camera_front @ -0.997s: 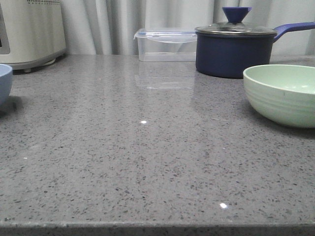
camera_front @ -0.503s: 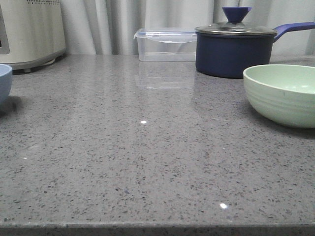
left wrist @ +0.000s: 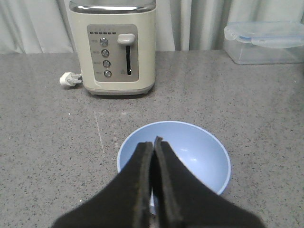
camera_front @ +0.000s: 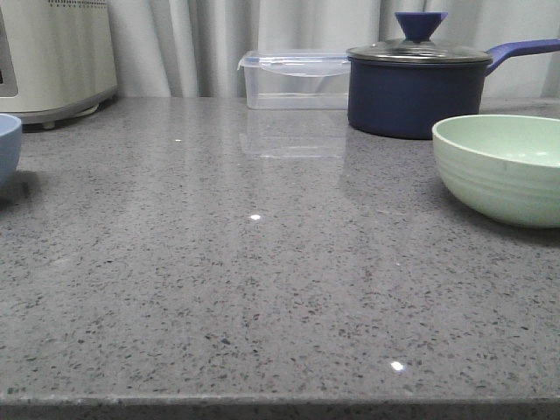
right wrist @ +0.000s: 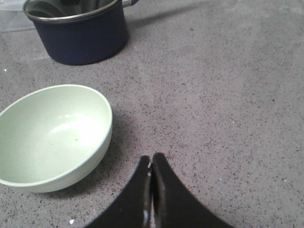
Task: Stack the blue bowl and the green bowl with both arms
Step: 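Lower the right gripper to the rim of the pale green bowl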
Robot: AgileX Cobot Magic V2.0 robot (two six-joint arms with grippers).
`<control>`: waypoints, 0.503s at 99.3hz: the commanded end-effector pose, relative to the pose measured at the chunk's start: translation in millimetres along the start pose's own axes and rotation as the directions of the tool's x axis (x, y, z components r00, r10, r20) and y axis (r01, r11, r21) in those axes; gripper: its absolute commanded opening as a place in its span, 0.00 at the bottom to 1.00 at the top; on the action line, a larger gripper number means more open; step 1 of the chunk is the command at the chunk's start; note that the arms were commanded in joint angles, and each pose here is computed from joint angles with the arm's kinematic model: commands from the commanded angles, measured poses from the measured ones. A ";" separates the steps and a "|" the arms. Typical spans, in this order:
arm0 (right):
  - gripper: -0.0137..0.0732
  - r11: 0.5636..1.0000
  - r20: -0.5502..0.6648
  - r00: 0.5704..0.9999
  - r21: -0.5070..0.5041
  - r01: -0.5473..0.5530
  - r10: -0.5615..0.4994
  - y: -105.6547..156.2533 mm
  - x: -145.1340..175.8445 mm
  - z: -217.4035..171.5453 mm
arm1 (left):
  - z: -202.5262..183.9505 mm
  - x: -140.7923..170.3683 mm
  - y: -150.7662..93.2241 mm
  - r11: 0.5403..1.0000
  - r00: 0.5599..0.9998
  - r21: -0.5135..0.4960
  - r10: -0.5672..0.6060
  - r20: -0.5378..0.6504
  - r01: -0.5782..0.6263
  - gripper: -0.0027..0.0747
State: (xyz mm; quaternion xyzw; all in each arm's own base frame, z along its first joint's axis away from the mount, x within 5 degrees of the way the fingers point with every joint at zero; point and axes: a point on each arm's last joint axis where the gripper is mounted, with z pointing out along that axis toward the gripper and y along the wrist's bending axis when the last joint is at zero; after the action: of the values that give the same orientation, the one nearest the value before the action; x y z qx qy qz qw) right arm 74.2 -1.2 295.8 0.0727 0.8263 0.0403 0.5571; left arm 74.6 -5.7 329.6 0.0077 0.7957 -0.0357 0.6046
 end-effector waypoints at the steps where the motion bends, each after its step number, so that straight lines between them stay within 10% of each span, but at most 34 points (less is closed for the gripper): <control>1: 0.16 1.000 0.045 0.999 0.003 0.004 -0.005 2.3 -20.0 0.7 | 3.0 -21.9 -1.0 1.000 0.999 0.006 -0.020 0.045 0.019 0.01; 29: 0.60 1.000 0.021 1.000 0.007 0.004 -0.004 3.4 -26.9 3.4 | 8.3 -26.3 -0.8 1.000 0.999 0.004 -0.020 0.048 0.020 0.31; 50: 0.63 1.000 0.017 1.000 0.002 -0.007 0.007 3.7 -26.3 3.6 | 8.7 -28.1 -0.7 1.000 0.998 0.004 -0.021 0.067 0.020 0.56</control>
State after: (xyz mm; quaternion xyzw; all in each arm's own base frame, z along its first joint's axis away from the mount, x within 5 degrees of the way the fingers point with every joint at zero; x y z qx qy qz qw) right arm 83.6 -1.3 303.9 0.0752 0.8448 0.0387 0.5284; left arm 87.5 -6.1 336.0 0.0077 0.8092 -0.0356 0.5865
